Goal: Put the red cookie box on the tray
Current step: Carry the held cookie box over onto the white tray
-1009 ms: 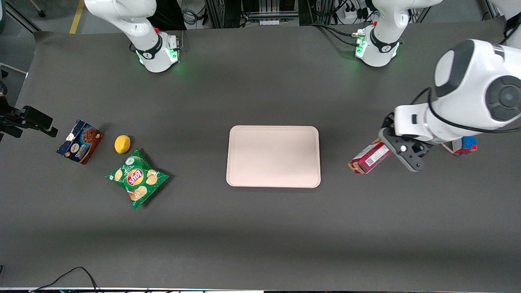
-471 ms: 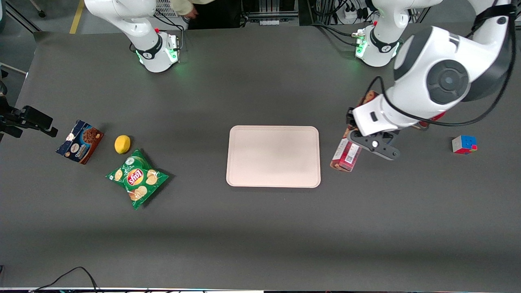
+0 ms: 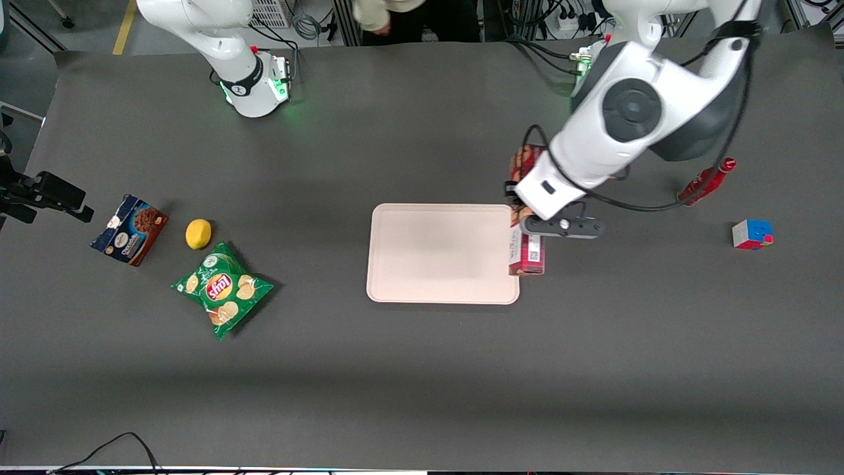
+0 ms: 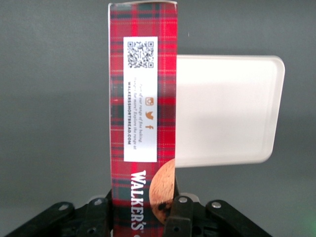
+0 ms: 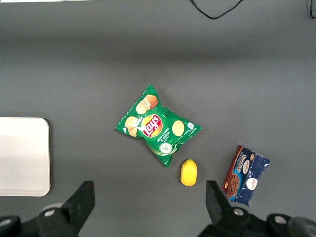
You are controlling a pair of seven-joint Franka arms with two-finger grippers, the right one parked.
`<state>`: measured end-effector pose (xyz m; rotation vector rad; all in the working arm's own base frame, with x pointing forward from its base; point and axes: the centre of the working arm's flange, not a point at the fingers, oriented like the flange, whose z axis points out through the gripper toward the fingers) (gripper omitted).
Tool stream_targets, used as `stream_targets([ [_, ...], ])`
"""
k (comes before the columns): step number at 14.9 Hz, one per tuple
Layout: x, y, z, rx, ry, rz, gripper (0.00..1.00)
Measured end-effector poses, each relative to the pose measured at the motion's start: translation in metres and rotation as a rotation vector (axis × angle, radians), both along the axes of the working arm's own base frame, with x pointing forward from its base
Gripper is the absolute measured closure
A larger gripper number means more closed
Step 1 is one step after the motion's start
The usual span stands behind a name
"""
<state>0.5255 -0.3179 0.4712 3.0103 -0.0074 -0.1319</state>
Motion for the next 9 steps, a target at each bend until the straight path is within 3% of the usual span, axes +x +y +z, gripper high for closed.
stream_targets([
  [3,-0.017,-0.025,-0.035,0.012,-0.032,0.042,0.62],
  [7,-0.02,-0.027,-0.077,-0.011,-0.056,0.063,0.62],
  [9,-0.023,-0.026,-0.097,0.02,-0.079,0.053,0.62],
])
